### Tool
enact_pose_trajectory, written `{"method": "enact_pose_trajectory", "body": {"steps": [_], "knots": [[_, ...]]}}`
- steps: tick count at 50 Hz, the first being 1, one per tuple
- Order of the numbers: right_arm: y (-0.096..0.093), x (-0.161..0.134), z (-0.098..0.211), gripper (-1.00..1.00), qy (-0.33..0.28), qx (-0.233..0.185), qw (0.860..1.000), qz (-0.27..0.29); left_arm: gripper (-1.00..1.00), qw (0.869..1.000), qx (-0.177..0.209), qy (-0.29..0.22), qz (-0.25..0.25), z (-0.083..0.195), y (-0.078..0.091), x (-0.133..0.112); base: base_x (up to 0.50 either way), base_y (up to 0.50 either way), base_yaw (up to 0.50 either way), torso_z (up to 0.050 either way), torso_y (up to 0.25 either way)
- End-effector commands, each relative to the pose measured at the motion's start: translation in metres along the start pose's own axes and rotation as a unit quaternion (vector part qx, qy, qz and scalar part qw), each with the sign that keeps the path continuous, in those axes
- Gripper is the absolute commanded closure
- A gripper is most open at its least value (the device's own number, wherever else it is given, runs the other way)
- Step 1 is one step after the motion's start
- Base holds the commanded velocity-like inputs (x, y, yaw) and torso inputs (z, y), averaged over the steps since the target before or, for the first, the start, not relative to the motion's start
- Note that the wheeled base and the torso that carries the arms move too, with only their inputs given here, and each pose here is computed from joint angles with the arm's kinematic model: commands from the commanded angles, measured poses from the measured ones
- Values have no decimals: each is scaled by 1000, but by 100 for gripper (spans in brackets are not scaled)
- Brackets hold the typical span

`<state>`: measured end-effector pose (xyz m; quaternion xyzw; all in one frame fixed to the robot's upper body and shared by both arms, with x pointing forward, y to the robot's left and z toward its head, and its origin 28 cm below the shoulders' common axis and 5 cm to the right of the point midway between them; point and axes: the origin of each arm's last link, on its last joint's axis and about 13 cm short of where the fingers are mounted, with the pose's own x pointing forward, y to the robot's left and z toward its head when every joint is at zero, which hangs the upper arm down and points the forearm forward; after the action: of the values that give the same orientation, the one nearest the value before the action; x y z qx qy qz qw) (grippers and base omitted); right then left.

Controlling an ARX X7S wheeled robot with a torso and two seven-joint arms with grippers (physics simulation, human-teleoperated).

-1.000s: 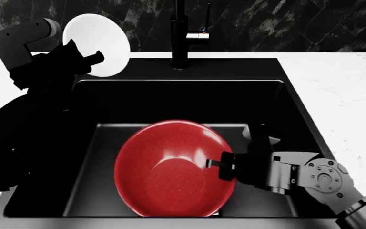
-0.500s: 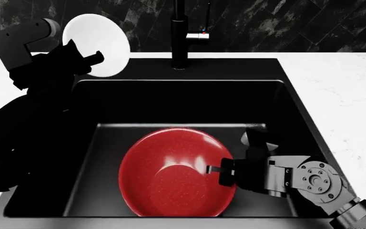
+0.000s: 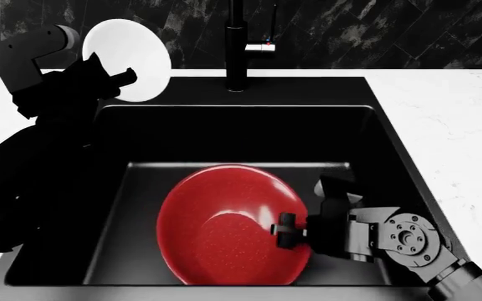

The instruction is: Stack the bowls in the sink.

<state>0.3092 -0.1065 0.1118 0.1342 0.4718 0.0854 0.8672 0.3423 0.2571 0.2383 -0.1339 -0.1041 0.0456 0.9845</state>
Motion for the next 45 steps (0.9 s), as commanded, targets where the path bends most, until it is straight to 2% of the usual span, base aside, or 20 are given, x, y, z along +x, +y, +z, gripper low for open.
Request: {"method": "enact_pose_trajectory", "body": {"steps": [1, 8, 22, 32, 37, 42, 45], "knots": [[0, -1, -5, -100, 10, -11, 1000, -3, 100, 1000, 0, -11, -5, 4, -1, 1, 0, 0, 0, 0, 0], [1, -7, -3, -100, 3, -14, 1000, -2, 100, 1000, 2, -10, -7, 3, -2, 1, 0, 0, 0, 0, 0], [16, -50, 19, -100, -66, -37, 997, 13, 100, 1000, 4, -9, -11, 3, -4, 1, 0, 0, 0, 0, 0], [17, -65, 22, -100, -85, -40, 996, 7, 100, 1000, 10, -4, -17, 2, -6, 1, 0, 0, 0, 0, 0], [19, -80, 24, -100, -112, -58, 992, -1, 100, 998, 35, 32, -52, -4, -11, -1, 0, 0, 0, 0, 0], [21, -102, 33, -100, -171, -79, 982, -10, 100, 989, 48, 95, -104, -3, -18, -2, 0, 0, 0, 0, 0], [23, -113, 35, -100, -204, -81, 976, 0, 100, 984, 62, 114, -121, -2, -19, -4, 0, 0, 0, 0, 0]]}}
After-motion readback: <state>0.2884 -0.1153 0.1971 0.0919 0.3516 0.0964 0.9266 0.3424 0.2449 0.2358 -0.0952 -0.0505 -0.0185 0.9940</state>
